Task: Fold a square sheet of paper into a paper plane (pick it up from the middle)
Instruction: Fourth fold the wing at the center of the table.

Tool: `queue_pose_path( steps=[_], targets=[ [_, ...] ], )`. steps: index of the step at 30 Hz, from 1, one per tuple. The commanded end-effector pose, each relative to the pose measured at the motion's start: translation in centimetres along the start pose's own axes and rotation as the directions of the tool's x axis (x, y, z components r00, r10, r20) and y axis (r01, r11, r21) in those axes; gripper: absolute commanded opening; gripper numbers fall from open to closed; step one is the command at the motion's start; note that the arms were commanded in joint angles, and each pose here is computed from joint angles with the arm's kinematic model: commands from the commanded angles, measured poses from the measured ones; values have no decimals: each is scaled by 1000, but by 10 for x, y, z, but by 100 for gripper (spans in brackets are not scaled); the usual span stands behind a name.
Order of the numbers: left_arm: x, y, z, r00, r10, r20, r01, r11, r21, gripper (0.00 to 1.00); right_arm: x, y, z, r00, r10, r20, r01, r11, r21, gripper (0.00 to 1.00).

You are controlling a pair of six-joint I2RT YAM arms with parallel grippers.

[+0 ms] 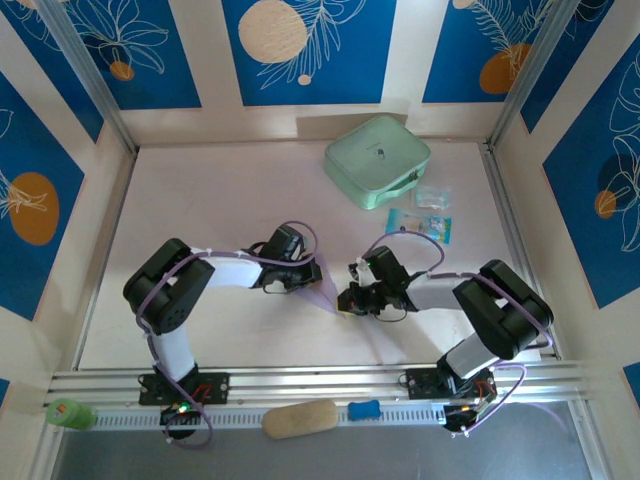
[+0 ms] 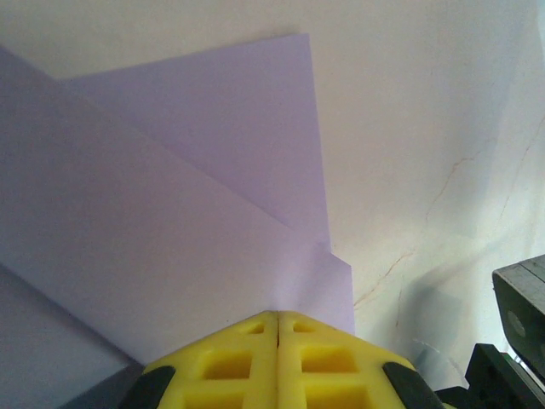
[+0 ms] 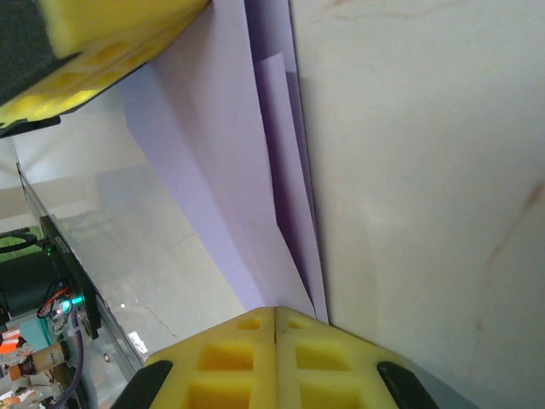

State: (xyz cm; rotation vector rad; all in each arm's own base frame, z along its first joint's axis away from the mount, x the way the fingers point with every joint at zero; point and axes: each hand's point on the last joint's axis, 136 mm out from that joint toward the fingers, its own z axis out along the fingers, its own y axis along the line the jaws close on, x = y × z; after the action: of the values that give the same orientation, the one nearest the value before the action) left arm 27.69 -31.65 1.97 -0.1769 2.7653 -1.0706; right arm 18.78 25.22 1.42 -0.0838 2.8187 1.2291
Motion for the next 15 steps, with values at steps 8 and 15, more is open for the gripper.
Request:
queue_pose_path(
  steps=[8,15],
  targets=[
    [17,34,8,999,-27,-44,22,994,-104,0,33,-29,-9,996,73,-50,-68,993,93,2],
    [16,34,8,999,-26,-43,21,994,-103,0,37,-40,-16,995,93,-20,-89,985,146,2]
  ],
)
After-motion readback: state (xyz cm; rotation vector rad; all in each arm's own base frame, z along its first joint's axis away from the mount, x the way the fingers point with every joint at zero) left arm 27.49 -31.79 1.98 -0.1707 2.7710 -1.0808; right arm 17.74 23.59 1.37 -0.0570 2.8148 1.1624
